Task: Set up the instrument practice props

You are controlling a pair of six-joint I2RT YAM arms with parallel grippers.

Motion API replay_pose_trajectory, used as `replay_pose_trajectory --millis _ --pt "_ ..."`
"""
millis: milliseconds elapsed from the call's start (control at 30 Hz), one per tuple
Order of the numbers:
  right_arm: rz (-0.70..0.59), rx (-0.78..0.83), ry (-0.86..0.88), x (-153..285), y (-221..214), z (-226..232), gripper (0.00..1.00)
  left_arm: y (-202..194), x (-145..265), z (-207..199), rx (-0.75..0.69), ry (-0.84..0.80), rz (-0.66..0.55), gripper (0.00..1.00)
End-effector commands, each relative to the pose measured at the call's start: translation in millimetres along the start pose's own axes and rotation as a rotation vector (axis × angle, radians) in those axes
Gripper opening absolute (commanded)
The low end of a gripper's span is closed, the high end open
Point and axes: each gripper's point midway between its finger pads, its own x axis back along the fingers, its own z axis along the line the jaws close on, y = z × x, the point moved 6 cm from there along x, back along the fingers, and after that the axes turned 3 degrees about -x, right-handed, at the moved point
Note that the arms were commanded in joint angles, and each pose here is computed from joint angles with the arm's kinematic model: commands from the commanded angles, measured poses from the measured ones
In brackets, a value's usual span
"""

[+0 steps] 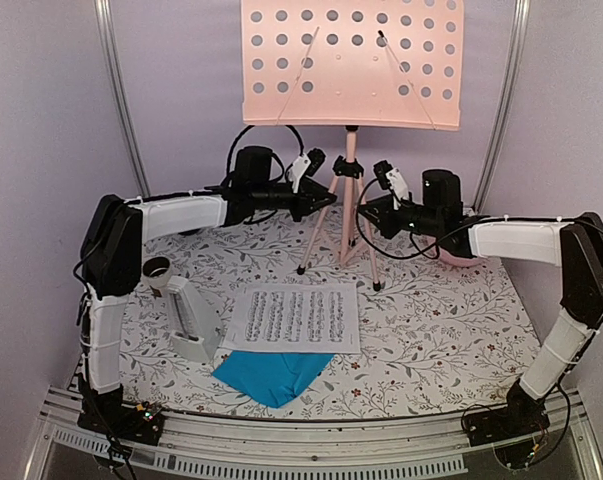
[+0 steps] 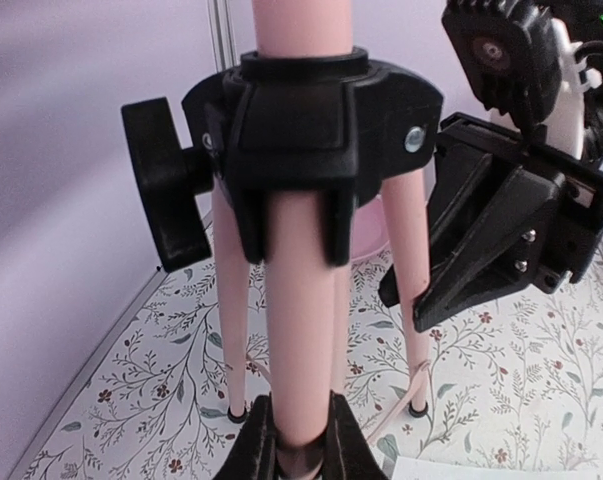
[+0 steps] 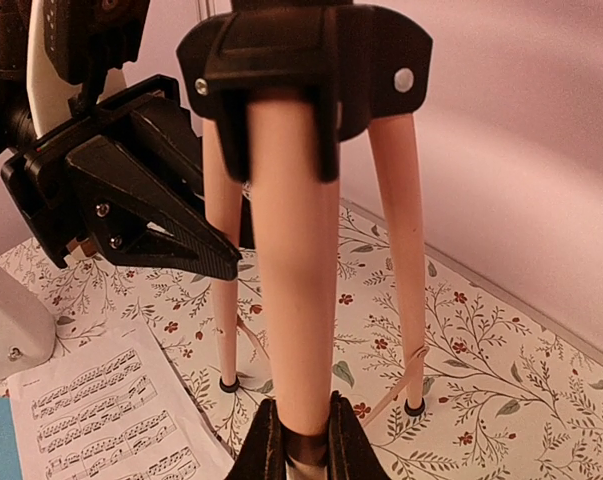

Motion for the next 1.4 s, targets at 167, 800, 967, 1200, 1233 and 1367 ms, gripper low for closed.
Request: replay_pose_trajectory --millis 167,800,967,1200,1233,1367 --pt "-0.009 -0.080 -0.223 15.7 5.5 -61.0 0.00 13.3 88.8 103.3 -0.056 0.361 -0.078 0.05" --pt "0.004 -0.032 -0.120 12.3 1.6 -40.4 0.00 -50.4 80.3 63.6 -0.025 0.173 0.039 0.60" --pt "-0.006 -0.009 -0.105 9.4 9.0 -33.9 0.00 -56.0 63.0 46.6 -0.045 0.096 0.043 0.65" --pt "-0.007 -0.002 -0.088 4.5 13.3 -24.9 0.00 -76.9 25.9 22.1 -0.075 0.015 0.103 0.75" --pt "-0.005 -0.002 -0.086 3.7 12.7 -23.7 0.00 -79.6 21.3 20.9 -0.077 0.015 0.108 0.75" --pt "0.002 -0.001 -0.082 2.2 10.4 -21.0 0.00 -99.3 5.7 14.7 -0.071 -0.009 0.143 0.75"
